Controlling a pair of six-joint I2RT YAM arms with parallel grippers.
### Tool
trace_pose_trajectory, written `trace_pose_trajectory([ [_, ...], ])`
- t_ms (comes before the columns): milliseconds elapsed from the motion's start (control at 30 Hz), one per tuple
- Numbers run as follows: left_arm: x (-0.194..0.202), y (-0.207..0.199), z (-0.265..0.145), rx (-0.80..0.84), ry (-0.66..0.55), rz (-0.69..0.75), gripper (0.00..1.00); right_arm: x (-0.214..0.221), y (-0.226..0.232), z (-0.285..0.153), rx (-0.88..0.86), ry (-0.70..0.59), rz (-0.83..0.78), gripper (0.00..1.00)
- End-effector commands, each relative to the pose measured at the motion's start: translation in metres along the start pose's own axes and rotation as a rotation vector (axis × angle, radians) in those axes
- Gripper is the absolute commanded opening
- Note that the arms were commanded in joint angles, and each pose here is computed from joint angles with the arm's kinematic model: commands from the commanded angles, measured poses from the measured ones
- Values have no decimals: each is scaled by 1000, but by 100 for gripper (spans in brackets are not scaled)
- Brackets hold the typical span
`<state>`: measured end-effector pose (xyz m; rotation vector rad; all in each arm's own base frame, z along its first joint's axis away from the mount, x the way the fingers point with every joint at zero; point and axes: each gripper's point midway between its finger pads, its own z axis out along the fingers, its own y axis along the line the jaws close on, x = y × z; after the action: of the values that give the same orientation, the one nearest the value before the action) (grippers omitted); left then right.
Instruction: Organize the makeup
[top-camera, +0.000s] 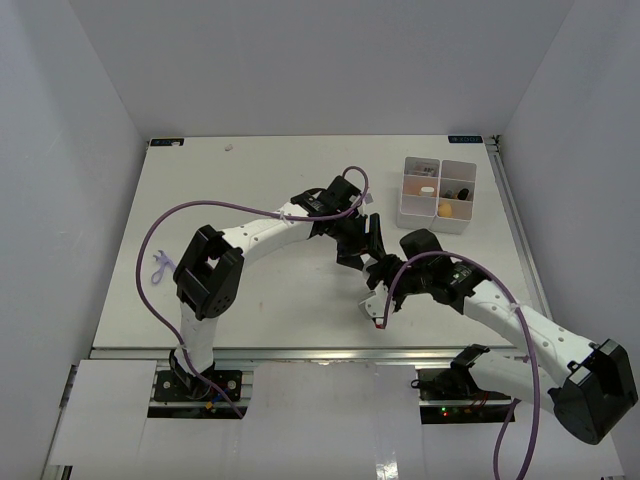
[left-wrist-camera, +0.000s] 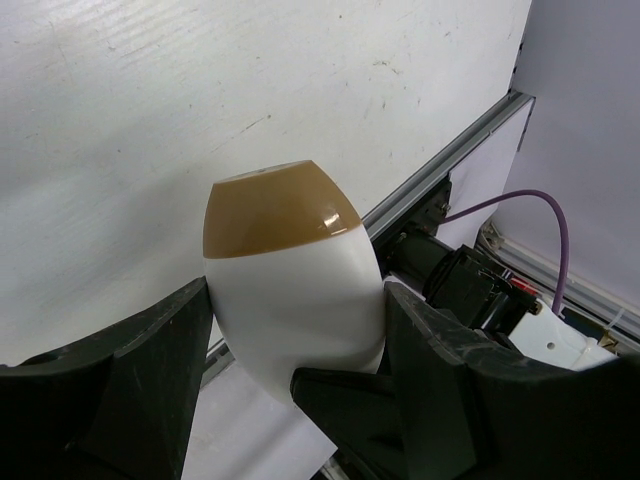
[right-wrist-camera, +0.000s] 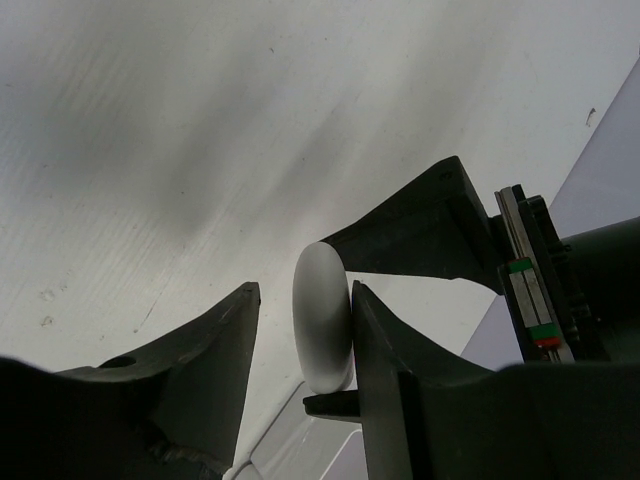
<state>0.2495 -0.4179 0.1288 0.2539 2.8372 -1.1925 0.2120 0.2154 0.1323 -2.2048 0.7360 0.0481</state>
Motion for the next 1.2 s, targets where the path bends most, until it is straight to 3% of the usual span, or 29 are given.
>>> trace_pose_trajectory([
  [0,2,-17,-9,38,4,25,22,18,1,2,-6,105,-24,48],
  [433,4,-11,-11,16,-1,32,22,31,-4,4,3,198,-54,35],
  [633,5,-6,-12,-5,-8,45,27,32,-6,2,10,213,-47,25],
  [1000,-6,1,-18,-57,-58,78,74,20,-4,-1,21,163,-4,14],
  [1167,-21,6,-25,-90,-109,94,84,16,0,-2,24,144,14,11],
])
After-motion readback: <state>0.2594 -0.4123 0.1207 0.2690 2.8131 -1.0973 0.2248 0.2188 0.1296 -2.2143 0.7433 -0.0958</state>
